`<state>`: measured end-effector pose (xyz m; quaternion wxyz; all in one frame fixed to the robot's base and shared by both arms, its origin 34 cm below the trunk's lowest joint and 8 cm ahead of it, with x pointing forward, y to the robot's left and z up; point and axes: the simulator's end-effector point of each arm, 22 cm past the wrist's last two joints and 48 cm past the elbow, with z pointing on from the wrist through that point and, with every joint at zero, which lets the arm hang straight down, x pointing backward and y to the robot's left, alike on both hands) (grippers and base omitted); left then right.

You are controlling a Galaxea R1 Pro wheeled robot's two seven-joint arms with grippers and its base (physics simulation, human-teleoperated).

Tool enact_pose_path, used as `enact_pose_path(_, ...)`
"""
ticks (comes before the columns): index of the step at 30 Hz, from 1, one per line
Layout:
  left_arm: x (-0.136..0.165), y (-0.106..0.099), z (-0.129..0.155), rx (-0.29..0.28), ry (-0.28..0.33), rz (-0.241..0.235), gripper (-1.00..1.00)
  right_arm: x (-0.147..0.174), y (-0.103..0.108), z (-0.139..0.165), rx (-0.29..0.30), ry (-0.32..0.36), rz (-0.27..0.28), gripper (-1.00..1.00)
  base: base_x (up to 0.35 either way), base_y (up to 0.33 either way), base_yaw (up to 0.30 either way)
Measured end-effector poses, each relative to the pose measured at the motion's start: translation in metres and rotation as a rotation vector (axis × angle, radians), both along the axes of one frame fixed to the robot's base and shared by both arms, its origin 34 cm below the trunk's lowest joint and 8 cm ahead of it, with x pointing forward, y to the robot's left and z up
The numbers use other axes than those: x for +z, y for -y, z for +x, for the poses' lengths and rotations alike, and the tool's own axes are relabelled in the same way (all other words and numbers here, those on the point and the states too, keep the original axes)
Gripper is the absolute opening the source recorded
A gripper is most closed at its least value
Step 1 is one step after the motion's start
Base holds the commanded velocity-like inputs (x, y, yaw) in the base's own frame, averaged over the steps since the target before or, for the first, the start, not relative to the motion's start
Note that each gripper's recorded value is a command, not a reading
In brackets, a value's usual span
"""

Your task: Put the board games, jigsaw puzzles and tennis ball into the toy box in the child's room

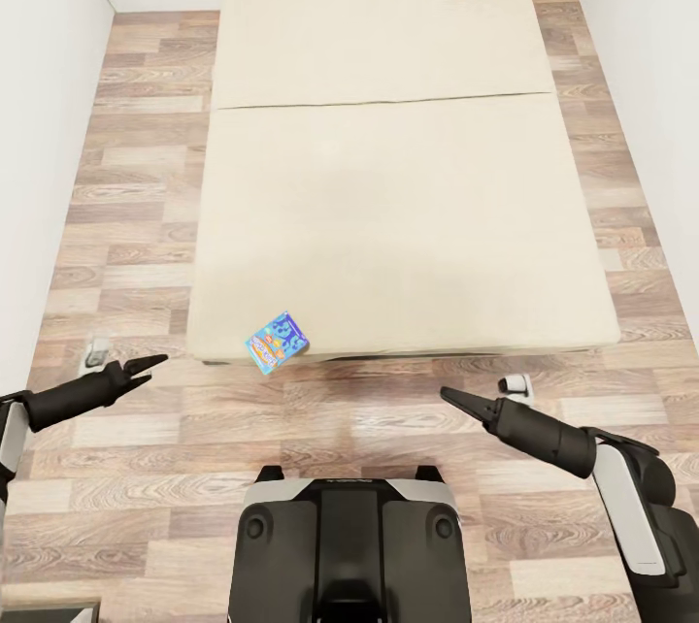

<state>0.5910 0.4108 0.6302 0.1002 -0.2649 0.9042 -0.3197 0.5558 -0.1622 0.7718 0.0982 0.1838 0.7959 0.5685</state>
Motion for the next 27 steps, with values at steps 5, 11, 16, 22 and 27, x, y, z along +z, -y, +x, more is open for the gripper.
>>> enact_pose_path(5,-0.001,0.004,-0.012,-0.005,-0.011,-0.016,1.0,-0.013,0.005,0.004,-0.015,0.028,-0.071,1.0,0.0,0.0,0.0)
enact_pose_path(11,0.0,0.004,-0.014,-0.005,-0.013,-0.02,1.0,-0.036,0.013,0.0,-0.027,-0.012,-0.159,1.0,0.0,0.001,0.0)
enact_pose_path(16,0.0,0.004,-0.014,-0.007,-0.014,-0.02,1.0,-0.046,0.018,-0.004,-0.034,-0.035,-0.183,1.0,0.0,0.126,0.0)
enact_pose_path(22,0.005,0.007,-0.012,-0.008,0.002,-0.043,1.0,-0.049,0.019,-0.005,-0.035,-0.043,-0.199,1.0,0.0,0.039,0.0)
enact_pose_path(27,0.014,0.012,-0.007,-0.009,0.026,-0.086,1.0,-0.05,0.019,-0.005,-0.035,-0.045,-0.201,1.0,0.0,0.003,0.0)
